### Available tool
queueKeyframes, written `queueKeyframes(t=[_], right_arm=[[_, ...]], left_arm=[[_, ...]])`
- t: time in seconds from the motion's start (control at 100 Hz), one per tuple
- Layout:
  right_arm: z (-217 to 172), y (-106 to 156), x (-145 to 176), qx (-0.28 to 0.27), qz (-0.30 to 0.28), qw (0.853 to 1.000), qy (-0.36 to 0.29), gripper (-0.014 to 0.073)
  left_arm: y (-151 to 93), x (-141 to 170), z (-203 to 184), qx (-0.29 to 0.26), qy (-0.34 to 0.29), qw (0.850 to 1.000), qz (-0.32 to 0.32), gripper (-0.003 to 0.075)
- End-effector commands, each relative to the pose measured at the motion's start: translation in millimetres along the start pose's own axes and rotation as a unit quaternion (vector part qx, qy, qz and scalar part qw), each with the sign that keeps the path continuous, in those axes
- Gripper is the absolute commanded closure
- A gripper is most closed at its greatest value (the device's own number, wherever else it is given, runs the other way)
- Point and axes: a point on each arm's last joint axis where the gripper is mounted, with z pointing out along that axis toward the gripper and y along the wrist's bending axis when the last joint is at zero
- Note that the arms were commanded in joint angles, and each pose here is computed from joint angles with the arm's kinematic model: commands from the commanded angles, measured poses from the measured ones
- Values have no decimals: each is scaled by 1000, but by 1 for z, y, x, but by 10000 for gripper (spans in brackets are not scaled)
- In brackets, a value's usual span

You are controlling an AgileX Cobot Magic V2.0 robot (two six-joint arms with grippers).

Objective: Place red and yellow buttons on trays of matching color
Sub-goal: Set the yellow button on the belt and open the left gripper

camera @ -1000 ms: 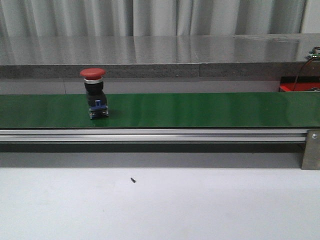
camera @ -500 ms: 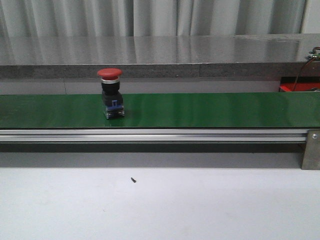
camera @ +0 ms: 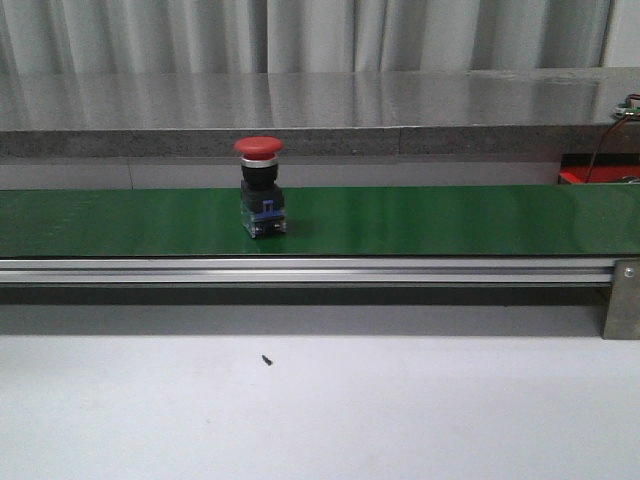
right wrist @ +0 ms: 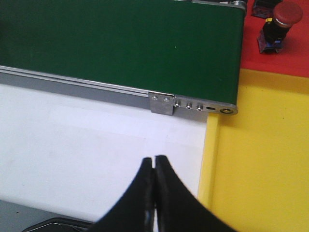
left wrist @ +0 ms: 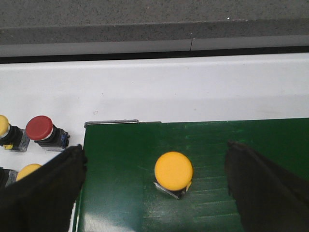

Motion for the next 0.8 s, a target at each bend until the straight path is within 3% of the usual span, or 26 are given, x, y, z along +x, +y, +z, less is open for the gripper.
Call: queueKeyframes(t=[0.0,0.18,0.36,0.46,0.7,0.79], right_arm=[[-6,1,-10,0,-1,999,-39,665],[-6,1,-10,0,-1,999,-39,665],[-6,1,-10,0,-1,999,-39,665],[-6,1,-10,0,-1,999,-39,665],[-6,1,-10,0,-1,999,-39,665],[-6,0,-11,2,-1,999,-43,665]], left_arm=[[-8,5,-34,-13,-88,996,-2,146],[-19,49,-70,-31,-146,989,-9,156],[-28,89,-87,-34,-156,987,-8,179],[-32,103,-94,-29,-166,986,-15,290],[-34,110,-97,-28,-171,985,-16,743],[-35,110,-97,-25,-173,984,-14,740]])
